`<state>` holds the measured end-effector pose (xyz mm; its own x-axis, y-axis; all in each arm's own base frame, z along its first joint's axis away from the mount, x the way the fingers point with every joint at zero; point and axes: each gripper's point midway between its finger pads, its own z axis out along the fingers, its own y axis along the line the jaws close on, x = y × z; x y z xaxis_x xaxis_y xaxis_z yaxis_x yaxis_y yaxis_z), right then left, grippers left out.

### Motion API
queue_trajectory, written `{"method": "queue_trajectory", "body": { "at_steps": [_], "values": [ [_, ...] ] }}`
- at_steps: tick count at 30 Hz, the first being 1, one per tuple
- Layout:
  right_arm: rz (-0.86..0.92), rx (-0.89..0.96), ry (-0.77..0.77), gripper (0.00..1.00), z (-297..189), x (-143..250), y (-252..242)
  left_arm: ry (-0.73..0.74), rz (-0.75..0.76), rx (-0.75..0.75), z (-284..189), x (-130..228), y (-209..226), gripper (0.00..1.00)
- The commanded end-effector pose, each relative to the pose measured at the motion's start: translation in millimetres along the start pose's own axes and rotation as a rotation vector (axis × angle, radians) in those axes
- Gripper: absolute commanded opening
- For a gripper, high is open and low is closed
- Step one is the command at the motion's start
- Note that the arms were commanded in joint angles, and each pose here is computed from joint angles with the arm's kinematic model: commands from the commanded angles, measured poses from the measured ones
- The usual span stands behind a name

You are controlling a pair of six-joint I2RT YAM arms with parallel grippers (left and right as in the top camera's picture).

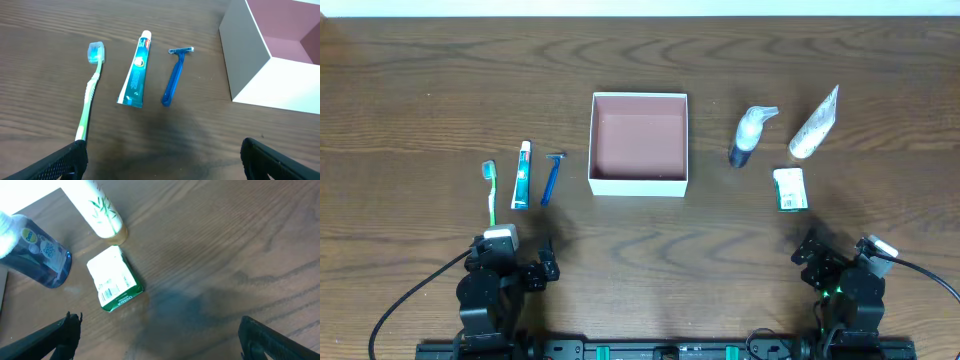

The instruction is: Pack container

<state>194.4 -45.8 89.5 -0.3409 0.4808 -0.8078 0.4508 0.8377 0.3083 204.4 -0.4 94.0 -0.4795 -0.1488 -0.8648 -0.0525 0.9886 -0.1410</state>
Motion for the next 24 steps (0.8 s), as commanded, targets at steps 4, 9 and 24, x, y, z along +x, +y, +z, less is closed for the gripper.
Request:
{"method": "queue_trajectory", "body": {
  "at_steps": [4, 9, 24],
  "values": [
    [0.005, -0.010, -0.009, 0.99, -0.2, -1.4, 2.1, 0.002, 0.000, 0.016, 1.7, 2.6, -2.6, 0.98],
    [0.017, -0.141, 0.031, 0.99, -2.3, 3.1, 25.8, 0.002, 0.000, 0.016, 1.7, 2.6, -2.6, 0.98],
    [-0.159, -0.466, 0.100, 0.99, -75.3, -92.2, 124.5, 0.002, 0.000, 0.016, 1.7, 2.6, -2.6, 0.98]
  ]
}}
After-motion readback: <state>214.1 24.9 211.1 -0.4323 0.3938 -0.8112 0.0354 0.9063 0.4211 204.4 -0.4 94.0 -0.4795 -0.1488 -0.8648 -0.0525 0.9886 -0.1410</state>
